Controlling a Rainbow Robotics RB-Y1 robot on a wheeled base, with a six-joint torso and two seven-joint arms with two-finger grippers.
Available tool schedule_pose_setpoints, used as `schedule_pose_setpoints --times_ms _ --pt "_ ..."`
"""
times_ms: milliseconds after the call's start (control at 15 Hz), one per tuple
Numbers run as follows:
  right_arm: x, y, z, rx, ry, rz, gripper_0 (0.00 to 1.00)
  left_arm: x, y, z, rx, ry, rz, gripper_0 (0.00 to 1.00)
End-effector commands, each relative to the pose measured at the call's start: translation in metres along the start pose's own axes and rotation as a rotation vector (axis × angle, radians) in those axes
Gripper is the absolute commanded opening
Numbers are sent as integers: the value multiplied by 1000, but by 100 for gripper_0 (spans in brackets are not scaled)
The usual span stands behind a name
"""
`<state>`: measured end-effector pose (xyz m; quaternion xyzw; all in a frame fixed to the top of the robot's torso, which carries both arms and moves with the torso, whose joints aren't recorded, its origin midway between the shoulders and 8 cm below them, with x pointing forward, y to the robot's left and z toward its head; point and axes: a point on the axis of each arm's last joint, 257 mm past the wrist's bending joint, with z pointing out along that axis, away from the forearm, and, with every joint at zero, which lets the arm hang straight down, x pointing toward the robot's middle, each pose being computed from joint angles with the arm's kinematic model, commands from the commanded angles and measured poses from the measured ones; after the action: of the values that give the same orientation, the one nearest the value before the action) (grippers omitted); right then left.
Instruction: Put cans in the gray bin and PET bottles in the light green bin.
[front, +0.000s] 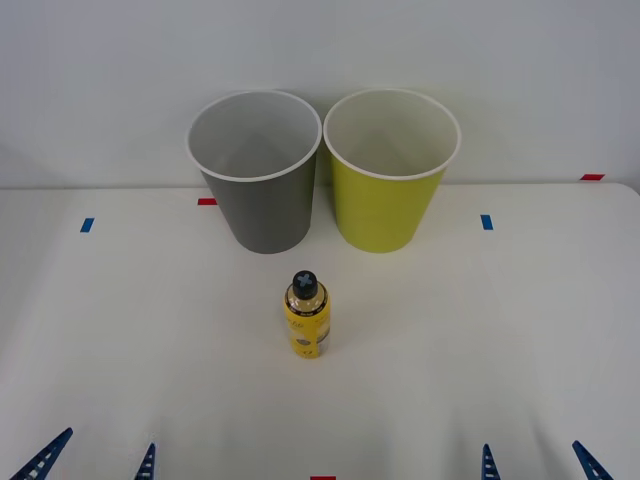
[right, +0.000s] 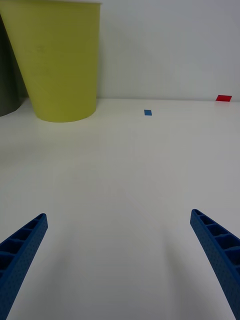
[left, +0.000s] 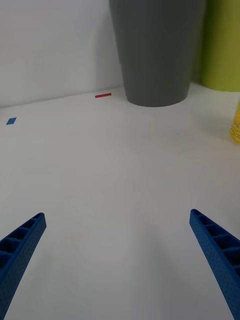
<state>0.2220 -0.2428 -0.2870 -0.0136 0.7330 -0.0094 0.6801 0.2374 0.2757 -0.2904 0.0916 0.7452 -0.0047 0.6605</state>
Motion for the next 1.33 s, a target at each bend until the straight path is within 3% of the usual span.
schedule_pose_setpoints --times_ms 67,267,467,800,1133,1333 --pt "0 0 0 0 0 0 100 -16 -17 29 101 -49 30 100" --pt "0 0 0 0 0 0 100 -32 -53 47 245 -100 61 100" --pt "0 0 0 0 0 0 100 -38 -72 56 332 -120 92 100" --pt "0 0 0 0 0 0 100 -36 -94 88 407 -137 121 100" --pt "0 0 0 0 0 0 100 -55 -131 114 484 -176 94 100" --pt "0 0 0 0 0 0 100 -63 -144 126 491 -181 77 100"
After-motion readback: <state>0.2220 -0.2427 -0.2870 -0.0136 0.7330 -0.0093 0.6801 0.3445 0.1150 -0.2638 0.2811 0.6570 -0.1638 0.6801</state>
